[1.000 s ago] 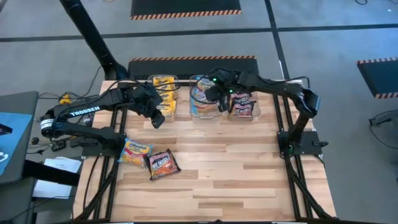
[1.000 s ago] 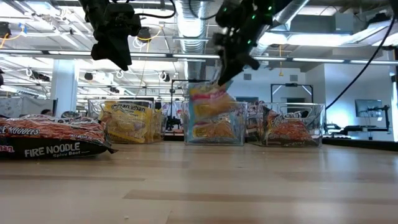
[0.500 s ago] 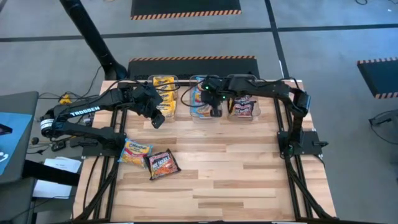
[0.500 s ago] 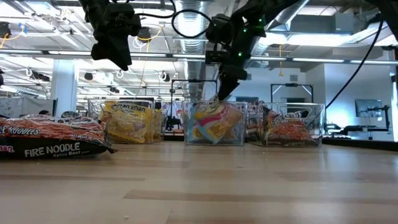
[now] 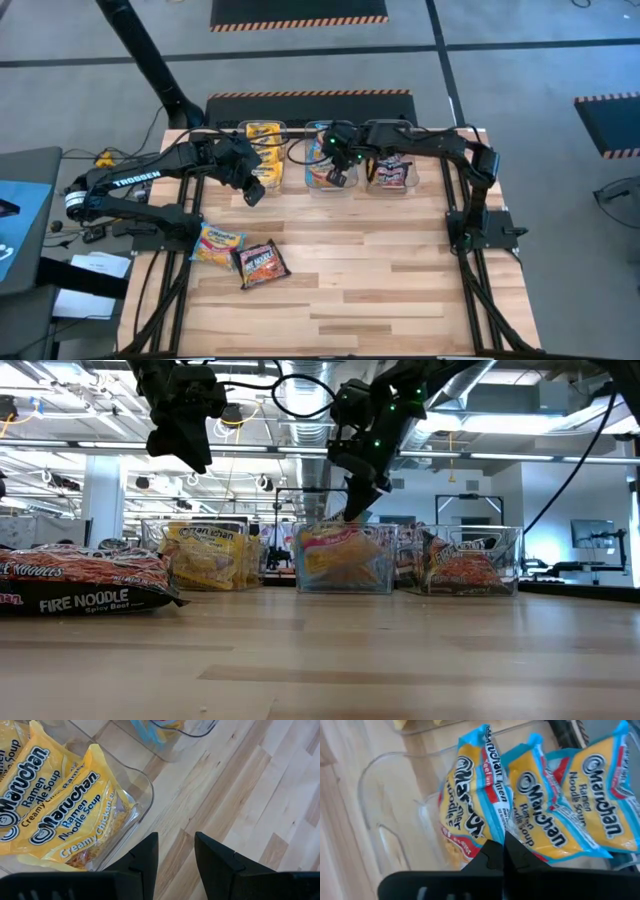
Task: Sort Maruchan noodles
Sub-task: Put the blue noodle pack into the middle transparent bin, then put the black noodle pack into the right transparent bin
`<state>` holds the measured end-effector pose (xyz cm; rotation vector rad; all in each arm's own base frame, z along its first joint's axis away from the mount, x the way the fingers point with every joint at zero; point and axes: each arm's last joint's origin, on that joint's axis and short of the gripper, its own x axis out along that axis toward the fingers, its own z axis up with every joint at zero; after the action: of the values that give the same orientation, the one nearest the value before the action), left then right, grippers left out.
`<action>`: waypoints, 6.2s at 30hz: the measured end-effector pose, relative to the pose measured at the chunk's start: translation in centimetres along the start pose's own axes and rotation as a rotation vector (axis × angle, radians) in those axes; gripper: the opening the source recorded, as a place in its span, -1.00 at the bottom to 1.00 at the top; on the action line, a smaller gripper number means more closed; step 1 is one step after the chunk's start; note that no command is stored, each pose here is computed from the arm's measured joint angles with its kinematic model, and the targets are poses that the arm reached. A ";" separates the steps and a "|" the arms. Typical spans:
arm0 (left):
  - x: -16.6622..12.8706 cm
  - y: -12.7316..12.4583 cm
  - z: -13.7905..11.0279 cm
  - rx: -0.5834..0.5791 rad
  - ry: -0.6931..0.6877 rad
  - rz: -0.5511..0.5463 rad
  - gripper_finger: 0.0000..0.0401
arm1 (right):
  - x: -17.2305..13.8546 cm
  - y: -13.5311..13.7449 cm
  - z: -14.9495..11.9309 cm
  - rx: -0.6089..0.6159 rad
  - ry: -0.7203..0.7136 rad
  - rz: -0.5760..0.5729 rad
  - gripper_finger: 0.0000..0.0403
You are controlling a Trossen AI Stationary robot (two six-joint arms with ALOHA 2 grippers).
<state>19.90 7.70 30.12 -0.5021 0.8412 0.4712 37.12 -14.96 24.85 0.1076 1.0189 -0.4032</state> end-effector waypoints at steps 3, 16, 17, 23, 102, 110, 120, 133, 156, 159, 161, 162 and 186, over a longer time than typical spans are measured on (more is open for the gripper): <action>0.0 0.0 0.0 0.000 0.000 0.000 -0.43 | 0.0 0.3 -0.1 -0.019 0.006 0.006 -0.97; 0.0 0.0 0.0 0.000 0.001 0.000 -0.43 | 0.0 0.3 0.0 -0.050 0.004 -0.014 -0.47; 0.0 0.0 0.0 0.000 0.001 0.000 -0.43 | 0.0 0.3 0.0 -0.050 0.004 -0.014 -0.43; 0.0 0.0 -0.1 0.000 0.013 0.004 -0.43 | 0.0 0.3 -0.1 -0.052 0.016 -0.013 -0.25; 7.4 -13.4 -10.9 0.267 0.517 0.000 -0.19 | -10.5 18.4 -4.1 -0.347 0.329 0.166 -0.13; 10.6 -14.1 -12.8 0.272 0.576 0.105 -0.19 | -10.6 18.5 -4.2 -0.327 0.331 0.164 -0.13; 13.9 -14.2 -14.4 0.281 0.655 0.190 -0.20 | -10.6 18.6 -4.2 -0.328 0.331 0.164 -0.13; 13.0 -14.5 -13.8 0.307 0.584 0.130 -0.96 | -10.6 18.6 -4.1 -0.327 0.322 0.165 -0.13; 10.0 -15.5 -10.9 0.461 0.275 -0.018 -1.00 | -11.6 18.1 -4.5 -0.318 0.374 0.197 -0.33; 10.0 -15.5 -10.9 0.487 0.269 -0.018 -1.00 | -11.6 18.1 -4.5 -0.311 0.375 0.201 -0.31; 10.0 -15.6 -10.8 0.501 0.265 -0.023 -1.00 | -11.6 18.1 -4.5 -0.302 0.376 0.199 -0.29; 10.0 -15.6 -10.8 0.507 0.259 -0.024 -1.00 | -11.6 18.1 -4.5 -0.301 0.375 0.200 -0.28; 9.7 -17.0 -9.3 0.552 0.113 -0.098 -1.00 | -15.3 13.5 -4.7 -0.242 0.426 0.227 -0.25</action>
<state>29.88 -9.20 21.12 -0.0579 1.0048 0.1075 31.37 3.00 33.99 0.0915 1.4510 -0.0448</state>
